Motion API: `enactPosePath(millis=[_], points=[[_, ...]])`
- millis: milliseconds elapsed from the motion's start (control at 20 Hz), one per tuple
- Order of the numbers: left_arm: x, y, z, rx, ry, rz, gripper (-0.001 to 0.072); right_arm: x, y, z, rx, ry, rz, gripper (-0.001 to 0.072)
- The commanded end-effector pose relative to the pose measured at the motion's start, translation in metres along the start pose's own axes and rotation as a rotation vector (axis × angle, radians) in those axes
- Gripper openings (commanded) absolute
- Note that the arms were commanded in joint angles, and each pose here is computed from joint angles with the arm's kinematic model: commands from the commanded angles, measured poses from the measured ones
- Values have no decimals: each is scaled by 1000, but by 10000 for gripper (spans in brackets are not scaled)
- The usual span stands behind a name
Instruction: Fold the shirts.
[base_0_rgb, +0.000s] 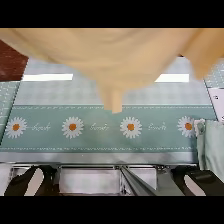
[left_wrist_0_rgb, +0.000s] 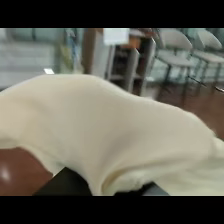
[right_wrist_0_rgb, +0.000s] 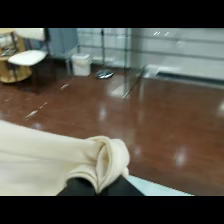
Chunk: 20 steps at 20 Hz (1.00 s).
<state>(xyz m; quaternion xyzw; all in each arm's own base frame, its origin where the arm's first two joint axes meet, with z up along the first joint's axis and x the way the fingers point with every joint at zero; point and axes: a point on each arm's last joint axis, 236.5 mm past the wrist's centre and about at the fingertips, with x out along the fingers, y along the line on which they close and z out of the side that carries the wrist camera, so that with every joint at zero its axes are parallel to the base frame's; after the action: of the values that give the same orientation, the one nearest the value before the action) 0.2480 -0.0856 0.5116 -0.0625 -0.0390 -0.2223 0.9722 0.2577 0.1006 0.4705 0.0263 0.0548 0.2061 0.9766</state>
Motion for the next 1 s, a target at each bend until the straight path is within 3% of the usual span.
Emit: enactPosePath(millis=[0, 250, 450, 650, 800, 950], points=[[-44, -46, 45, 154, -131, 47, 22, -80, -2, -5, -26, -10, -115, 21], [-60, -80, 29, 179, -80, -34, 22, -113, 7, -68, 41, 224, -118, 21], [-22, -30, -22, 12, 50, -30, 22, -82, -1, -157, 150, 535, -108, 21], [43, 61, -147, -289, 284, 11, 22, -19, -23, -285, 265, 793, -116, 19], [101, 97, -262, -388, 475, -22, 22, 32, -48, -381, 348, 898, -170, 19], [160, 110, -361, -457, 642, -46, 22, 84, -82, -433, 396, 955, -230, 19]])
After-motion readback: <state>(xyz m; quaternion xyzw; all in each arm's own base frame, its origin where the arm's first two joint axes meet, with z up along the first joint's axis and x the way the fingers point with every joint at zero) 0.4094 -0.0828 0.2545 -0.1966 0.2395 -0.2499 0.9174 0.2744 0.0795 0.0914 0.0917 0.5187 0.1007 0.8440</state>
